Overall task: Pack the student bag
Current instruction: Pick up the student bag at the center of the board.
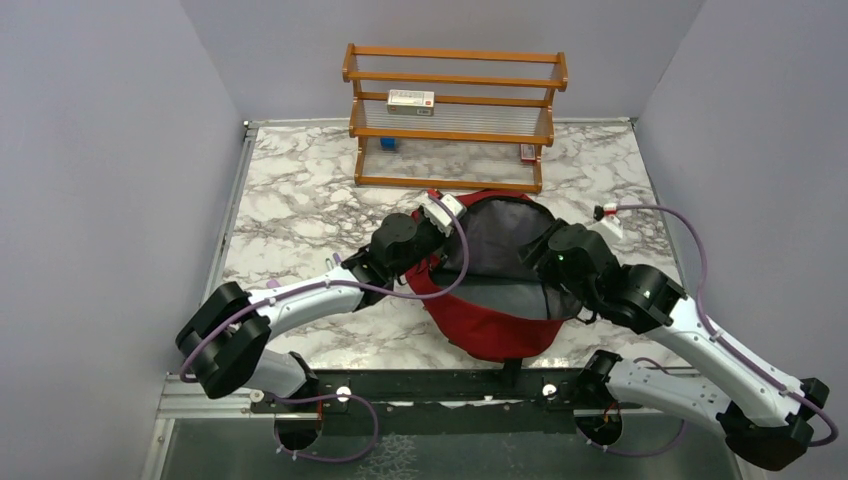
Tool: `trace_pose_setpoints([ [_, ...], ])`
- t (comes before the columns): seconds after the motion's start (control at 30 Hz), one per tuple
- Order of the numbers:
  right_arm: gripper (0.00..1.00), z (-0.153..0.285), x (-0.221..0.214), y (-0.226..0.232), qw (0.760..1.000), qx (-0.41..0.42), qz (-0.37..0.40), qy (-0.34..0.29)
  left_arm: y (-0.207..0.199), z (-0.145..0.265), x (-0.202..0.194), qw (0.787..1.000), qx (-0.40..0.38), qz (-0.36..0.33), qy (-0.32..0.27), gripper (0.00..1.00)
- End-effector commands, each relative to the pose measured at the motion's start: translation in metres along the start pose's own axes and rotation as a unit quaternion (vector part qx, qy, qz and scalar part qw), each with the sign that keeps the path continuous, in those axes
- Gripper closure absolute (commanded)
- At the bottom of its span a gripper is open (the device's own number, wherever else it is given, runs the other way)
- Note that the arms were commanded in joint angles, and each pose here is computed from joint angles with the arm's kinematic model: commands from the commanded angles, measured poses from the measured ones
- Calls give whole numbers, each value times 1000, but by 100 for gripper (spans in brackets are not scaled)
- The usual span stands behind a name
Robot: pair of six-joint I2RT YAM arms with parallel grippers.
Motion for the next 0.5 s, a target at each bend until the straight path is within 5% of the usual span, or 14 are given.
trace_pose_setpoints([
  [0.0, 34, 26, -25, -42, 985, -129, -60, 96, -4, -9, 14, 1000, 0, 24, -19, 96],
  [0.13, 31, 40, -43, -61, 965, -200, -51, 161, -4, -11, 15, 999, 4, 30, -20, 97],
  [0.47, 22, 43, -89, -70, 932, -225, -59, 279, -3, -14, 15, 1000, 3, 17, -18, 97],
])
Point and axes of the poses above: each gripper's point midway between its finger pads, its own z axis back along the fingers, its own y axis along the line the jaws close on, x = y × z, the point moved 5 cm from there along z, back along the fingers, and after that the axes turned 13 degrees about z, right-handed, at the moved point
